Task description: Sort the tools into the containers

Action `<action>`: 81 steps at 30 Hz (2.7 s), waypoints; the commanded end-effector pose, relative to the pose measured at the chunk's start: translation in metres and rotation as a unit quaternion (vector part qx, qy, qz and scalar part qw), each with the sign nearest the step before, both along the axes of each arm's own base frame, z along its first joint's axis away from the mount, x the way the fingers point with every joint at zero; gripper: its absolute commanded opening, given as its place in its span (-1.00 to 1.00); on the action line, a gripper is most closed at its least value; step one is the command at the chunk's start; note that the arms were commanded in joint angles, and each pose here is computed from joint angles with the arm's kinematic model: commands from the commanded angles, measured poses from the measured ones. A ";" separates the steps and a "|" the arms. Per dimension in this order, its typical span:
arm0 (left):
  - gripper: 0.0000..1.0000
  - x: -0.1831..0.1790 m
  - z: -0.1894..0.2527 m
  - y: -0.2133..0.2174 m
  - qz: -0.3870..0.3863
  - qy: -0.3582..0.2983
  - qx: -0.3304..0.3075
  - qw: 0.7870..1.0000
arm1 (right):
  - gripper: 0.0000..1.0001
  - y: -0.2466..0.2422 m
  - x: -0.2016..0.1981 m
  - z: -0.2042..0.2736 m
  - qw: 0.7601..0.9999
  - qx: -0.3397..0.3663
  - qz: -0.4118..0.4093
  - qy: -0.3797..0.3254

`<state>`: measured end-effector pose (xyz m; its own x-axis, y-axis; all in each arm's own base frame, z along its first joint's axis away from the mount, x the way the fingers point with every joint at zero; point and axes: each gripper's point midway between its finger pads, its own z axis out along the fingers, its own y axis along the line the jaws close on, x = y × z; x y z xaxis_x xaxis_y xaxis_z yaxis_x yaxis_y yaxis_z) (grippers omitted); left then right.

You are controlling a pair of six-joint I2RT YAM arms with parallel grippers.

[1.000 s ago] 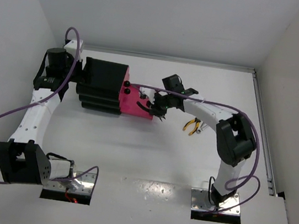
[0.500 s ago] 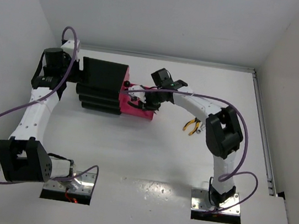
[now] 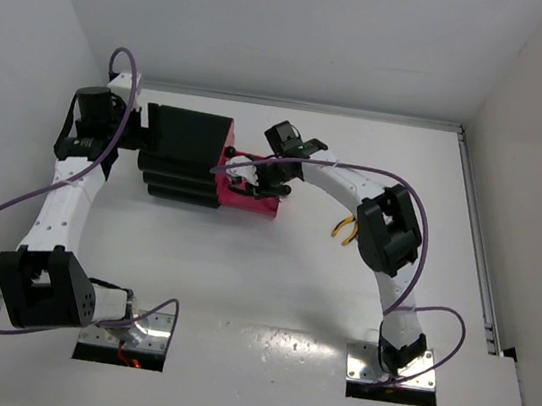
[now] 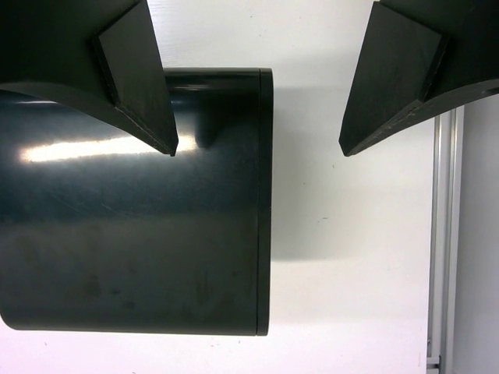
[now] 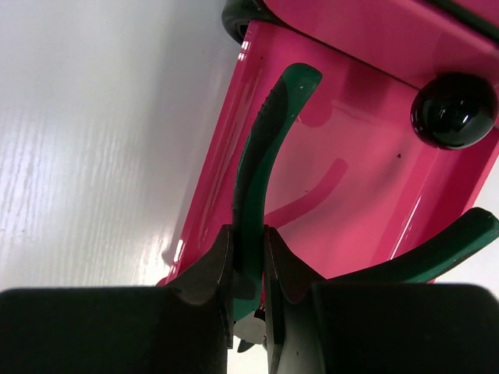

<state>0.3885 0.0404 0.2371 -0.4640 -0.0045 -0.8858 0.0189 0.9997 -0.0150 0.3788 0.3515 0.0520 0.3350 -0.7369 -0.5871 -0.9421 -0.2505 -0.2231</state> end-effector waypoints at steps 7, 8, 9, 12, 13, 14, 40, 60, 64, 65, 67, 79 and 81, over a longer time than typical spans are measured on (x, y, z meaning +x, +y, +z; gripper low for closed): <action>0.83 0.005 0.013 0.010 0.004 -0.022 0.003 1.000 | -1.00 0.028 0.014 0.019 0.998 0.022 0.036 -0.048; 0.83 0.005 0.013 0.010 0.004 -0.022 0.003 1.000 | -1.00 0.028 0.017 0.016 0.998 0.019 0.034 -0.050; 0.83 0.005 0.013 0.009 -0.002 -0.023 0.005 1.000 | -1.00 0.031 0.013 0.016 0.998 0.019 0.038 -0.050; 0.83 0.005 0.013 0.009 -0.002 -0.023 0.005 1.000 | -1.00 0.036 0.019 0.017 0.998 0.023 0.038 -0.055; 0.83 0.005 0.013 0.009 -0.002 -0.023 0.005 1.000 | -1.00 0.037 0.021 0.014 0.998 0.021 0.038 -0.052; 0.83 0.005 0.013 0.009 -0.002 -0.023 0.005 1.000 | -1.00 0.037 0.021 0.014 0.998 0.021 0.038 -0.052; 0.83 0.009 0.005 0.014 0.000 -0.014 -0.006 1.000 | -0.96 0.054 0.011 0.031 0.993 0.027 0.074 -0.085; 0.83 0.007 -0.005 0.010 -0.008 -0.006 -0.012 1.000 | -0.96 0.067 0.019 0.031 0.986 -0.031 0.084 -0.143; 0.83 0.007 -0.005 0.010 -0.008 -0.006 -0.012 1.000 | -0.94 0.065 0.024 0.022 0.987 -0.039 0.081 -0.135; 0.83 0.007 -0.005 0.010 -0.008 -0.006 -0.012 1.000 | -0.94 0.065 0.024 0.021 0.988 -0.038 0.077 -0.132; 0.83 0.007 -0.005 0.010 -0.008 -0.006 -0.012 1.000 | -0.94 0.063 0.022 0.017 0.988 -0.042 0.078 -0.128; 0.83 0.007 -0.005 0.010 -0.008 -0.006 -0.012 1.000 | 0.04 0.062 0.037 0.009 0.990 -0.031 0.023 -0.135; 0.83 0.007 -0.005 0.010 -0.008 -0.006 -0.012 1.000 | 0.14 0.065 0.040 0.018 0.991 -0.016 0.005 -0.136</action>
<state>0.3919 0.0473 0.2274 -0.4796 -0.0100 -0.8774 0.0397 0.9987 -0.0331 0.4054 0.4067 0.0440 0.5012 -0.7589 -0.4158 -0.8522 -0.3494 -0.3894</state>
